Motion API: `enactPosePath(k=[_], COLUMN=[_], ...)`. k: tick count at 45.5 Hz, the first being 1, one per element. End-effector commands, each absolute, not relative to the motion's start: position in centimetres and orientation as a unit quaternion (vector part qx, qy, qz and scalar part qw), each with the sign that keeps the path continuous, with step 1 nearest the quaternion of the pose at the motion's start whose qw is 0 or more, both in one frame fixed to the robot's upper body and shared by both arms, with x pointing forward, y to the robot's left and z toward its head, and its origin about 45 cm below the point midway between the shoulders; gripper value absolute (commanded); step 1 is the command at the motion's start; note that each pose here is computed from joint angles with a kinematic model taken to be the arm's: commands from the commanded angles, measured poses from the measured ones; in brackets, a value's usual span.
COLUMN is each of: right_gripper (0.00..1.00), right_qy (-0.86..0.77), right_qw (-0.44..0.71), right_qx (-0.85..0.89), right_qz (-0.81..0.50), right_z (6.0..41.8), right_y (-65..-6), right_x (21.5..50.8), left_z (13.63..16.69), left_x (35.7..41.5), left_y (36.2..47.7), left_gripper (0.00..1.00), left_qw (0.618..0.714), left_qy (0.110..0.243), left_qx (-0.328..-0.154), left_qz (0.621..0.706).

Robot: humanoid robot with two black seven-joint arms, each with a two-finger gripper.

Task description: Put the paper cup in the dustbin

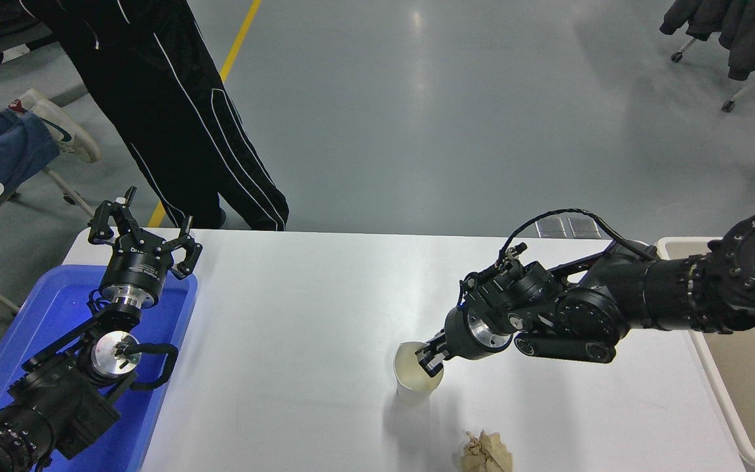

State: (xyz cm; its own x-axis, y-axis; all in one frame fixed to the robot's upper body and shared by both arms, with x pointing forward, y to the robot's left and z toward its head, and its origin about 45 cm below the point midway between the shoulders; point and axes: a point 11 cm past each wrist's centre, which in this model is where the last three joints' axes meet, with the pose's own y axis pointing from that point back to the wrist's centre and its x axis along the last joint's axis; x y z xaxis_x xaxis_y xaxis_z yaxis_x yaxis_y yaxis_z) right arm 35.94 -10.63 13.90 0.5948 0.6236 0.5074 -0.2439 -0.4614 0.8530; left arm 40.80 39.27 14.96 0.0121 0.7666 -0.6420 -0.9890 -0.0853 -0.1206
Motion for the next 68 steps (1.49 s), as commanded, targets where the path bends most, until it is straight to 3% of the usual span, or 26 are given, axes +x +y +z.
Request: enactPosePath(k=[1, 13, 22, 39, 60, 68], right_gripper=[0.00, 0.00, 0.00, 0.00, 0.00, 0.00], right_qy=[0.131, 0.124, 0.103, 0.073, 0.059, 0.059], right_qw=[0.500, 0.505, 0.512, 0.517, 0.524, 0.524], right_qx=[0.741, 0.744, 0.738, 0.731, 0.718, 0.722], right_qz=[0.429, 0.419, 0.427, 0.440, 0.454, 0.447], right_z=[13.8, 15.2, 20.7, 31.7, 37.3, 36.7], right_y=[-10.7, -10.7, -10.5, -10.4, -10.9, -11.1], right_x=[35.8, 36.5, 38.8, 40.1, 39.8, 39.8], left_z=[14.97, 14.95, 14.97, 14.97, 14.97, 14.97], left_x=[40.80, 40.80, 40.80, 40.80, 40.80, 40.80], left_y=[39.3, 39.3, 39.3, 39.3, 39.3, 39.3], left_gripper=[1.00, 1.00, 1.00, 1.00, 1.00, 1.00], left_qw=[0.6488, 0.6491, 0.6488, 0.6488, 0.6488, 0.6488], left_qy=[0.191, 0.191, 0.191, 0.191, 0.191, 0.191], left_qx=[-0.292, -0.291, -0.292, -0.292, -0.292, -0.292], left_qz=[0.6765, 0.6763, 0.6765, 0.6765, 0.6765, 0.6765])
